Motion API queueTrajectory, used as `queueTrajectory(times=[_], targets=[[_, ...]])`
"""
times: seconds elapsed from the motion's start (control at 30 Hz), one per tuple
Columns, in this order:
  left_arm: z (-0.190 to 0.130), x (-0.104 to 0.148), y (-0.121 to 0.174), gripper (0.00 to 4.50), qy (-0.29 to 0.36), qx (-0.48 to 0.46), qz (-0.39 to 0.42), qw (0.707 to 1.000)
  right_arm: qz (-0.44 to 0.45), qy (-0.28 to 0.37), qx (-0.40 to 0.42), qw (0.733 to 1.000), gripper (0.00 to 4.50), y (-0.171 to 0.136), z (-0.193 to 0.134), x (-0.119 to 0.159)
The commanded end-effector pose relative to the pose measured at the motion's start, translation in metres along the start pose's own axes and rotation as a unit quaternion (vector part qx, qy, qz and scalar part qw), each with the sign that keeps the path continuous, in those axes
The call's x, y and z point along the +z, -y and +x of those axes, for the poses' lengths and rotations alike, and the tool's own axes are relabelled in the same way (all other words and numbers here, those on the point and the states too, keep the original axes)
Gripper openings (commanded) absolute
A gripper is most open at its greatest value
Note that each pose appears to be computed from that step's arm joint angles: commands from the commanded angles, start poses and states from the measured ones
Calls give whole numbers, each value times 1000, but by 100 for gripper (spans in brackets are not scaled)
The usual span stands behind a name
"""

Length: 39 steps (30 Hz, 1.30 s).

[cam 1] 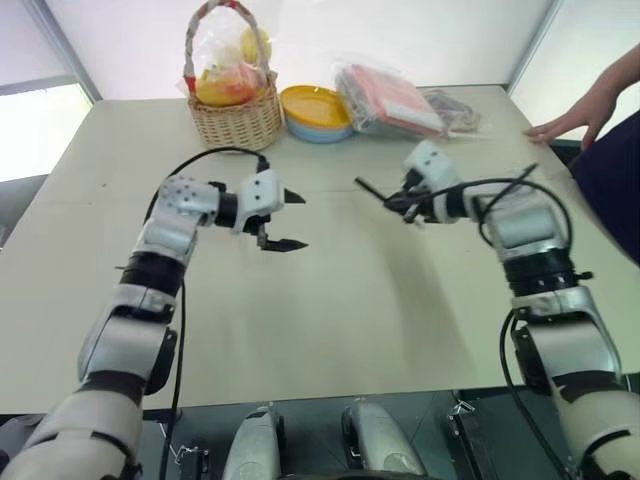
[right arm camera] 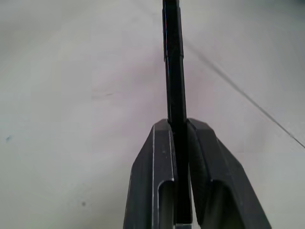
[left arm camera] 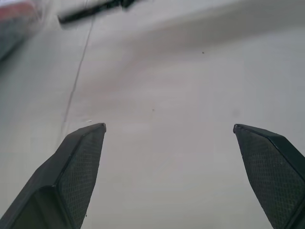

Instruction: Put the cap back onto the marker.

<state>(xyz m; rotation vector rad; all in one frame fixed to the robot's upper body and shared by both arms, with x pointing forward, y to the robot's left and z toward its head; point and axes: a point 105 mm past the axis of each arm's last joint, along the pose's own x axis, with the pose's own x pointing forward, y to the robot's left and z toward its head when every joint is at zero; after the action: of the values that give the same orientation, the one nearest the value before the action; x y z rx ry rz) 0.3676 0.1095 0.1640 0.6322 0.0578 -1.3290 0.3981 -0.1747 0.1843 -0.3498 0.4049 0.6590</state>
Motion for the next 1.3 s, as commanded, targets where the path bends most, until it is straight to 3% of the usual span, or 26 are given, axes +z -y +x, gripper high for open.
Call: queueTrajectory(times=[0.03, 0.27, 0.6, 0.67, 0.7, 0.9, 0.93, 1.03, 1.13, 1.2, 1.3], targets=[[-12, 17, 3, 448, 38, 9, -21, 999, 52, 8, -22, 998, 0, -4, -17, -2], [-11, 16, 14, 448, 68, 32, -88, 993, 196, -17, -107, 974, 0, -7, -22, -44], [7, 11, 15, 448, 74, 65, -97, 990, 253, -15, -116, 961, 0, -26, 4, -54], [7, 9, 15, 450, 71, 67, -98, 990, 254, -17, -120, 960, 94, -24, 7, -56], [7, 8, 15, 450, 70, 68, -98, 990, 255, -18, -122, 959, 113, -24, 8, -58], [3, 2, 13, 450, 66, 80, -107, 989, 250, -23, -130, 959, 418, -19, 11, -62], [2, 1, 13, 450, 66, 85, -108, 988, 246, -24, -133, 960, 442, -18, 11, -62], [-2, -1, 7, 450, 69, 110, -114, 985, 214, -19, -138, 967, 442, -13, 9, -58], [-10, -3, 0, 450, 81, 147, -130, 977, 161, 38, -160, 973, 442, 7, -2, -38], [-15, -5, -2, 450, 89, 172, -145, 970, 123, 77, -180, 973, 442, 25, -15, -28], [-26, -12, 5, 450, 98, 214, -169, 957, 61, 111, -228, 965, 442, 55, -46, -34]])
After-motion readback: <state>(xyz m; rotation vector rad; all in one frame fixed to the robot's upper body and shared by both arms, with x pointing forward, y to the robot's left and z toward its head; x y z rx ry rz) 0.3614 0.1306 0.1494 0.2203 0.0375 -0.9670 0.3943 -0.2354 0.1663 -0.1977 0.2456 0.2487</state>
